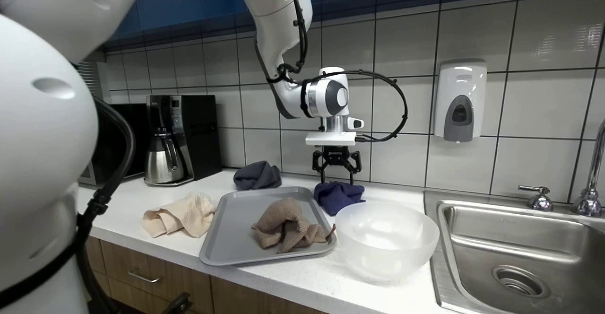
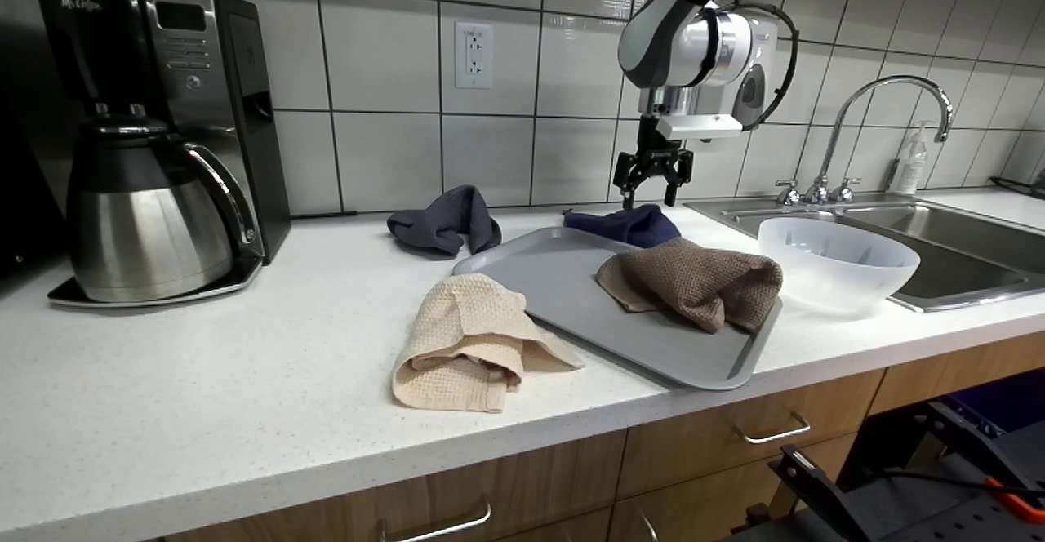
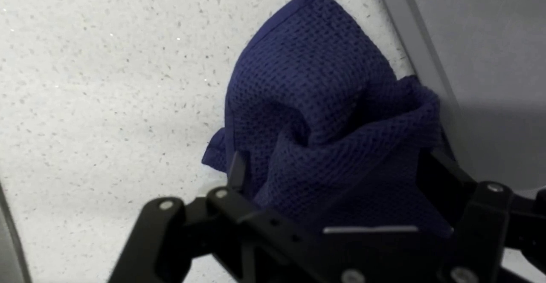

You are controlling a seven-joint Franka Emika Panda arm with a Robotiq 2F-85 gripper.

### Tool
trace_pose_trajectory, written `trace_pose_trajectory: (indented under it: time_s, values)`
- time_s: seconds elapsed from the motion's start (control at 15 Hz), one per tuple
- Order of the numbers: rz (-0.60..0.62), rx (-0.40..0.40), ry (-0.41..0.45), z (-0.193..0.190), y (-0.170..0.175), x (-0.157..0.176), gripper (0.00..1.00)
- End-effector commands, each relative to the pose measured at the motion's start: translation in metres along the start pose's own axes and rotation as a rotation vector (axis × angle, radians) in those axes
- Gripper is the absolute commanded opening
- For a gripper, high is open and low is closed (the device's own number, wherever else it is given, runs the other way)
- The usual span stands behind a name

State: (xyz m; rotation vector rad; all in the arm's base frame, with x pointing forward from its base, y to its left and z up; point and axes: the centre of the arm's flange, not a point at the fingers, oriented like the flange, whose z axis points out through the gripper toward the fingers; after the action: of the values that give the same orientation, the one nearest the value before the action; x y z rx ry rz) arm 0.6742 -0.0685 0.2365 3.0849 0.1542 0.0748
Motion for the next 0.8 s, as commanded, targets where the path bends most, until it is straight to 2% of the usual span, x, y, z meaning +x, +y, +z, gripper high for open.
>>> trace_pose_trajectory:
  time_s: [0.0, 0.73]
  values:
    - [0.045, -0.003, -0.017, 0.010, 0.002, 0.022, 1.00]
    - [0.040, -0.001, -0.060, 0.047, 0.001, 0.036, 1.00]
